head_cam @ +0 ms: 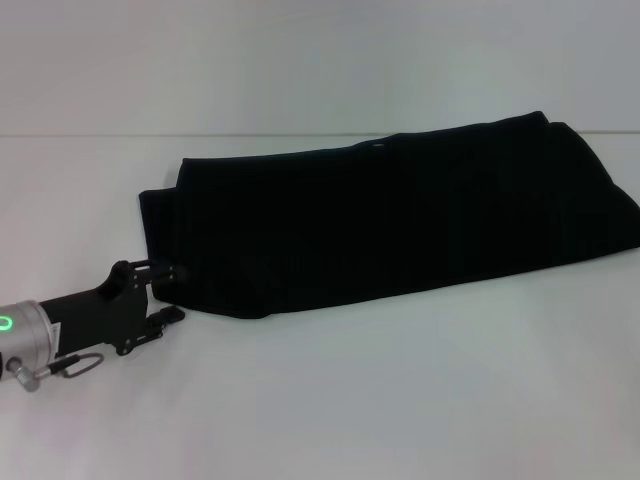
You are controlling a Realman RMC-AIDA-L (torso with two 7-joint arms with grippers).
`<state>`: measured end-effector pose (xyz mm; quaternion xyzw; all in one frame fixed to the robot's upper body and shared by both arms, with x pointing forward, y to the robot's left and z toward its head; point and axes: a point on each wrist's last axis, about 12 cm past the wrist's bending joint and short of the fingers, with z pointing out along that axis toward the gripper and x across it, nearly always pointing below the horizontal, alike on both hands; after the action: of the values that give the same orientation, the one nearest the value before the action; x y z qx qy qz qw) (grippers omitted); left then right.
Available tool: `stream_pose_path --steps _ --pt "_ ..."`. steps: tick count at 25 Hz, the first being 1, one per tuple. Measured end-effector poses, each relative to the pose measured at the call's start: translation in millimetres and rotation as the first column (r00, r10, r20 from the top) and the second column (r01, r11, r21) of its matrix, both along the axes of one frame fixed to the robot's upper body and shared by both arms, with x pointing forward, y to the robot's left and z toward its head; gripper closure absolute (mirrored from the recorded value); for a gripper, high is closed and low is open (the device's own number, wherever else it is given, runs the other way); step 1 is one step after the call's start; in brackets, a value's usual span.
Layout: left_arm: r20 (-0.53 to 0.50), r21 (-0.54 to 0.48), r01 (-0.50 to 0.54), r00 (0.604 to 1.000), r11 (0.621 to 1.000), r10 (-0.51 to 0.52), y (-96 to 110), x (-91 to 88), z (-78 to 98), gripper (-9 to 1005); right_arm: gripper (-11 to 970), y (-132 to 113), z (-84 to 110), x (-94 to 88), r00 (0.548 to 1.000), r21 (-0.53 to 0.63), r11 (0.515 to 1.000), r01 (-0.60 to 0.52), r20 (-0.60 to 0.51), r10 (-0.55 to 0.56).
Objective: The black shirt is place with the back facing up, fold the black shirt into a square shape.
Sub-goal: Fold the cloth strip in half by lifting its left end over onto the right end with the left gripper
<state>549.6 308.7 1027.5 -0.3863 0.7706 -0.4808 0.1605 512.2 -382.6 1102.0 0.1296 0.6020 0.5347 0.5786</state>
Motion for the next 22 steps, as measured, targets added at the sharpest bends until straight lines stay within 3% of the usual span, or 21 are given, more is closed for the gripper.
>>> stream_pose_path --steps 10,22 --pt "0.043 0.029 -0.002 0.999 1.0 0.001 -3 10.4 5.3 415 104 -2 -0.1 -1.3 1.0 0.004 1.0 0.012 0.002 -0.012" --pt "0.074 0.042 0.028 0.997 0.999 -0.032 6 10.7 15.2 415 105 -3 0.7 -0.2 1.0 0.007 1.0 0.021 0.005 -0.021"
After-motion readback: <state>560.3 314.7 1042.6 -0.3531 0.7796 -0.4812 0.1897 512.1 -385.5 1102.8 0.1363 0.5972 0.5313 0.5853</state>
